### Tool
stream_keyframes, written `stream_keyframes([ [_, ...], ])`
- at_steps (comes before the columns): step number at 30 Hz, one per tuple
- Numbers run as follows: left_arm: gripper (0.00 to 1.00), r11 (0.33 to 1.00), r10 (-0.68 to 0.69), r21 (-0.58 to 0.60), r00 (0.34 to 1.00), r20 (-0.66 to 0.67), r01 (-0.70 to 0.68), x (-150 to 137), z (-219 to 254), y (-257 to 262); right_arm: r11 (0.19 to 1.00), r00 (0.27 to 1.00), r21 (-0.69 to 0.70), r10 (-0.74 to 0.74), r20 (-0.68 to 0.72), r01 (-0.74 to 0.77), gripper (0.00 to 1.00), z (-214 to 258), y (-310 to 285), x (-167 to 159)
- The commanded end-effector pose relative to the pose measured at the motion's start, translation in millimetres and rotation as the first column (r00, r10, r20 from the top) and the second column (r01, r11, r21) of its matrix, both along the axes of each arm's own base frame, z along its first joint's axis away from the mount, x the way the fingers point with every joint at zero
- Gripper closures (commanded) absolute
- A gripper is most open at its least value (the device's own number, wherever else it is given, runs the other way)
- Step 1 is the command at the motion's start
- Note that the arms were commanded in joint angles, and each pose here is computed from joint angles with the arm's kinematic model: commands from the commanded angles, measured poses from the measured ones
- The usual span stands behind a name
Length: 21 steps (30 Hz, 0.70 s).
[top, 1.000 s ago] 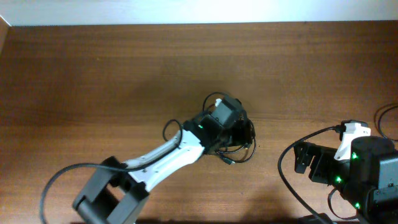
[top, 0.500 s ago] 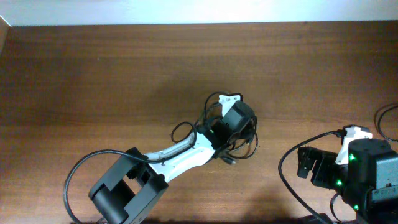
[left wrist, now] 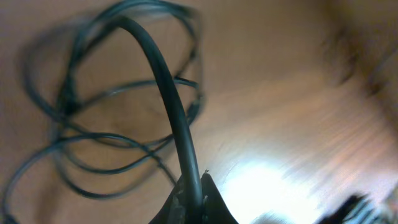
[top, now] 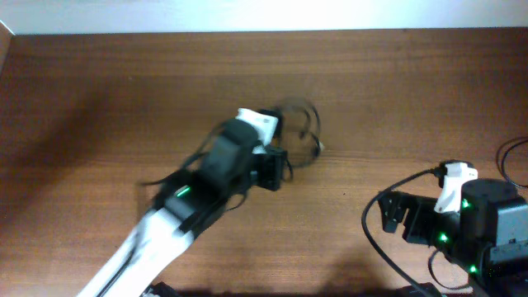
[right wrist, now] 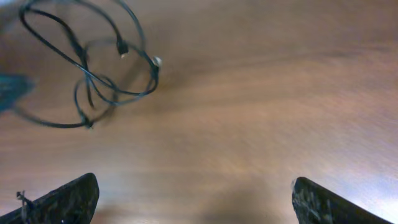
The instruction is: Untangle cables
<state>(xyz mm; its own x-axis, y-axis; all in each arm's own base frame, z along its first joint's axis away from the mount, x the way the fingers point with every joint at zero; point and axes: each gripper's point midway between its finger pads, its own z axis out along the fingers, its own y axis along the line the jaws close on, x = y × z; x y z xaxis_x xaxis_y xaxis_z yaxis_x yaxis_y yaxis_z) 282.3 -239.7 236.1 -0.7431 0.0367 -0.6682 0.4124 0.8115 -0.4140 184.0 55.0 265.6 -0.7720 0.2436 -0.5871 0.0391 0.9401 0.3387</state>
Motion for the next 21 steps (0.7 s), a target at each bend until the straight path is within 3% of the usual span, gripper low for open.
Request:
stream_keyframes([
  [1, 1.0, 0.992, -0.03, -0.117, 0.983, 0.179, 0.052, -27, 72, 18, 0.974, 0.989, 0.174, 0.149, -0.003, -0.146, 0.01, -6, 39, 4],
  [7, 1.0, 0.972, -0.079, -0.196, 0.964, 0.254, 0.131, -49, 104, 18, 0.874, 0.942, 0.376, 0.336, -0.007, -0.309, 0.01, -29, 87, 26],
  [12, 1.0, 0.958, -0.067, -0.238, 0.929, 0.363, 0.162, -42, 132, 13, 0.866, 0.899, 0.471, 0.331, -0.286, -0.169, 0.01, -82, 99, 46],
  [17, 1.0, 0.923, -0.004, -0.336, 0.876, 0.483, 0.189, -36, 176, 10, 0.822, 0.826, 0.556, 0.394, -0.403, -0.12, 0.01, -114, 116, 57],
  [21, 1.0, 0.919, 0.21, -0.391, 0.902, 0.378, -0.05, -12, 166, 36, 0.725, 0.828, 0.661, 0.482, -0.285, -0.195, 0.01, -98, 134, 73],
])
